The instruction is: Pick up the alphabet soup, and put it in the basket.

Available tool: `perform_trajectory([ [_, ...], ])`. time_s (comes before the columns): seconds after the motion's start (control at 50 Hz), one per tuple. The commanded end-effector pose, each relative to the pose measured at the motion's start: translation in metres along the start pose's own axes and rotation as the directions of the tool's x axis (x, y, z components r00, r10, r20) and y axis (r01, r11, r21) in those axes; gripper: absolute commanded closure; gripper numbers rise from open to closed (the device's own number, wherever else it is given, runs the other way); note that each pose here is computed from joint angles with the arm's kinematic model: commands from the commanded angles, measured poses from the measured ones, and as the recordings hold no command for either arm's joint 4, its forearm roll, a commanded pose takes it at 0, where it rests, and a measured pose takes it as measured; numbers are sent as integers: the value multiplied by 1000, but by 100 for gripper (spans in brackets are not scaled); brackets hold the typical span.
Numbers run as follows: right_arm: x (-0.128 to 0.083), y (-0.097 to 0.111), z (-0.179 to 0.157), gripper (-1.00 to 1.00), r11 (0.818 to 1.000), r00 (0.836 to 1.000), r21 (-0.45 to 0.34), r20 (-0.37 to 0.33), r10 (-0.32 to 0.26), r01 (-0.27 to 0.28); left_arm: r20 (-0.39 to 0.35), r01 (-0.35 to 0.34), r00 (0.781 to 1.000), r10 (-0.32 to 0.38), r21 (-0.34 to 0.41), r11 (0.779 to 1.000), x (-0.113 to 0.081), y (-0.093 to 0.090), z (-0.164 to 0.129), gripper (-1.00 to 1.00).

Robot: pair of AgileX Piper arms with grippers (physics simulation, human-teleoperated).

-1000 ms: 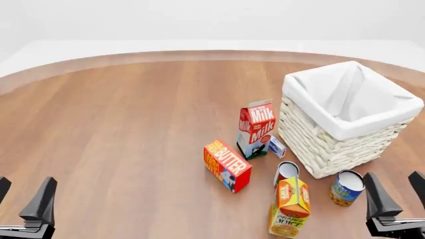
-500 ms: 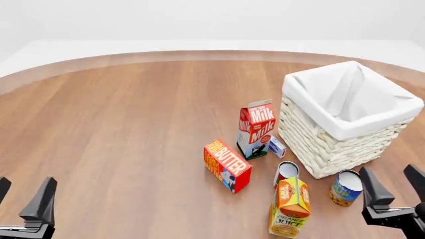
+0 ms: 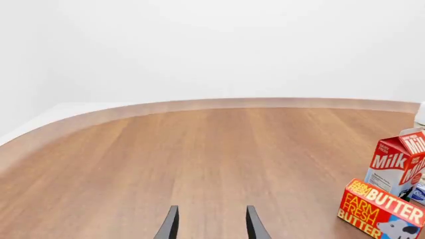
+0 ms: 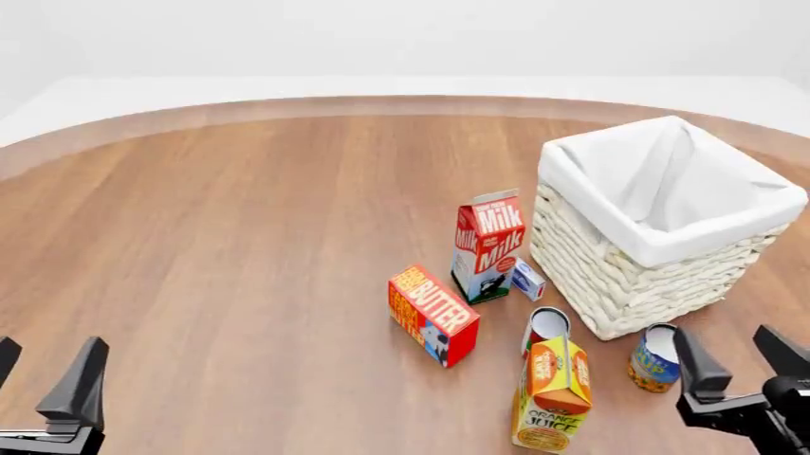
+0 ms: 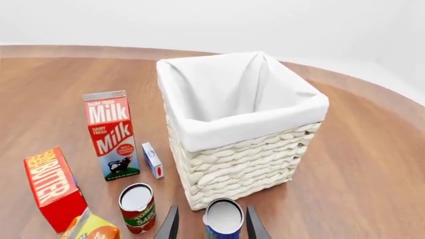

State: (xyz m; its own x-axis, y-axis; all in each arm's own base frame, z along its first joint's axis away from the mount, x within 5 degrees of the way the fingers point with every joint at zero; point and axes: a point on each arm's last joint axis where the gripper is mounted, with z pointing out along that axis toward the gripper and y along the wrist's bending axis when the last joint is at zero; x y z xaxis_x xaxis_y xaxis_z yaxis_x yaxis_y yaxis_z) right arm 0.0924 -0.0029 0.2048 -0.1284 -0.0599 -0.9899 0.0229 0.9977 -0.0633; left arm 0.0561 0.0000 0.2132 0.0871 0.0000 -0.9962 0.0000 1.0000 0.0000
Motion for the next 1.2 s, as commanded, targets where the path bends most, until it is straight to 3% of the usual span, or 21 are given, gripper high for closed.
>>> perform_trajectory([
  [0.02, 7, -1, 1, -100, 1000, 999, 15, -36, 11, -10, 0, 0, 1000, 0, 0, 1000, 0, 0, 0, -100],
  [1.2, 28, -6, 43, -100, 999, 983, 45, -182, 29, -21, 0, 0, 1000, 0, 0, 1000, 0, 0, 0, -100],
])
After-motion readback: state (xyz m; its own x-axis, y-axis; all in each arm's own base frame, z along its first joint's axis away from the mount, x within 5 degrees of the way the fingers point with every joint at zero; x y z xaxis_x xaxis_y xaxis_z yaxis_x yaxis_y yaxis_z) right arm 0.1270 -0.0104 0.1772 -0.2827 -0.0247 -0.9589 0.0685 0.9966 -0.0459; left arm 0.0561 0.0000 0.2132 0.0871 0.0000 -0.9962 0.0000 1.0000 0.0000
